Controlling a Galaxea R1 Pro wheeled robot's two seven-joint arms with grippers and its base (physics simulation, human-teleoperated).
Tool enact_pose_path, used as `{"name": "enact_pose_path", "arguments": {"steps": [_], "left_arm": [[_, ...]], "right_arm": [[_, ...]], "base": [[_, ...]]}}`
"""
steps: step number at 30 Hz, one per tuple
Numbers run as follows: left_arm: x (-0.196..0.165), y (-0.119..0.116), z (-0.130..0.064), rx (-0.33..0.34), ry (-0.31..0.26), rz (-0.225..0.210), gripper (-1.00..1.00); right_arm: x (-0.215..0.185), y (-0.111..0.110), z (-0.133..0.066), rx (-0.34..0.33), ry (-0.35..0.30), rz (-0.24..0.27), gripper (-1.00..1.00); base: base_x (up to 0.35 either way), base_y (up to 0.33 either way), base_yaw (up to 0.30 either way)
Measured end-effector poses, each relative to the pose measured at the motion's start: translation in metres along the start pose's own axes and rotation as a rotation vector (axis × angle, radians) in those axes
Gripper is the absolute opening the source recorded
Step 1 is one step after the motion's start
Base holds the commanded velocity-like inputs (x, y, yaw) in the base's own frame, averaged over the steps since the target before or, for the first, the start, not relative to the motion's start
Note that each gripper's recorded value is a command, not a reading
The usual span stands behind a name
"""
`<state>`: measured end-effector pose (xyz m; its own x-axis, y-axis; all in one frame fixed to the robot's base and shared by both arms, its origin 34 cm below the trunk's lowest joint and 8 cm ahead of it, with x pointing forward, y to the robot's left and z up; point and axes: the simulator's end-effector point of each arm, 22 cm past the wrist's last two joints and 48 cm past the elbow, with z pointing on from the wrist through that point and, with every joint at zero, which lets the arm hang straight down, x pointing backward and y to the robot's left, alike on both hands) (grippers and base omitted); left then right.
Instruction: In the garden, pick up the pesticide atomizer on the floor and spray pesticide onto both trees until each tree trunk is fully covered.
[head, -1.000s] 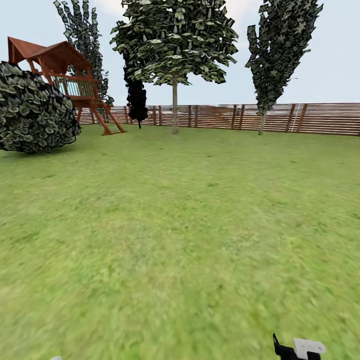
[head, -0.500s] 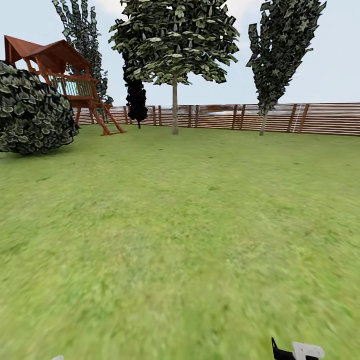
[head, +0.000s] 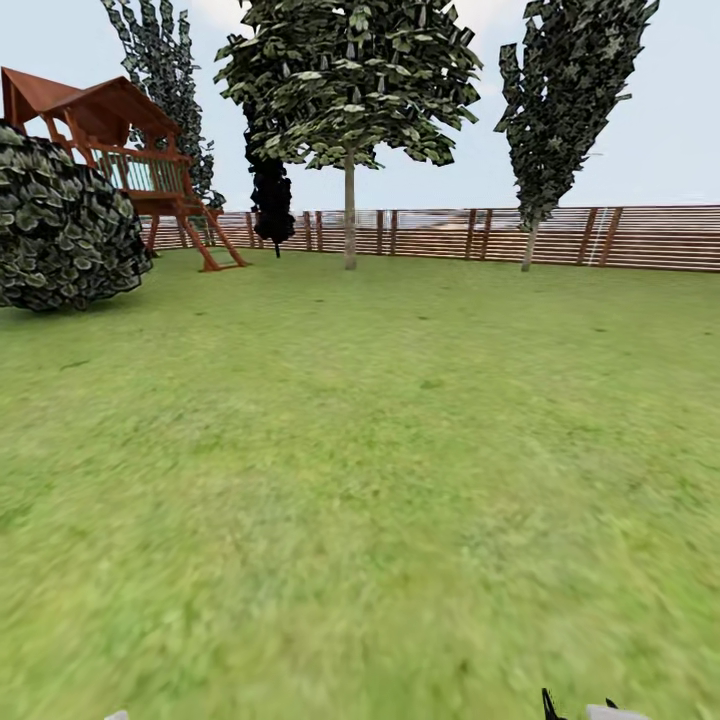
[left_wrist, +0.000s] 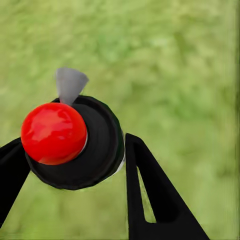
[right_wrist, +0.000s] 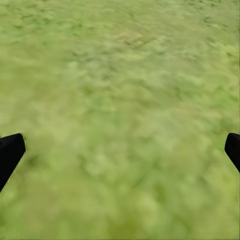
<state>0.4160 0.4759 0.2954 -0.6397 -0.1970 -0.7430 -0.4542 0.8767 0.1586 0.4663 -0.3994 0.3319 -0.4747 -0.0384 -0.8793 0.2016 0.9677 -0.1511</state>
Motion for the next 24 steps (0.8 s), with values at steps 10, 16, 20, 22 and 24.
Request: {"name": "enact_pose_path", "arguments": {"steps": [10,16,20,22,24], "left_arm": [[0.0,0.0,0.0,0.0,0.0,0.0,-1.0],[0.0,0.0,0.0,-0.001,0.0,0.0,-1.0],[0.0,0.0,0.0,-0.001,0.0,0.0,-1.0],[0.0,0.0,0.0,-0.001,0.0,0.0,-1.0],[0.0,0.001,0.0,-0.002,0.0,0.0,-1.0]], "right_arm": [[0.042,0.045,-0.023,-0.066,0.107,0.056,1.0],[0.044,0.069,-0.027,-0.087,0.114,0.084,1.0],[0.044,0.07,-0.027,-0.087,0.114,0.087,1.0],[0.044,0.07,-0.027,-0.087,0.114,0.087,1.0],[0.044,0.07,-0.027,-0.087,0.114,0.087,1.0]], "base": [[0.342,0.0,0.0],[0.342,0.0,0.0],[0.342,0.0,0.0],[0.342,0.0,0.0],[0.342,0.0,0.0]]}}
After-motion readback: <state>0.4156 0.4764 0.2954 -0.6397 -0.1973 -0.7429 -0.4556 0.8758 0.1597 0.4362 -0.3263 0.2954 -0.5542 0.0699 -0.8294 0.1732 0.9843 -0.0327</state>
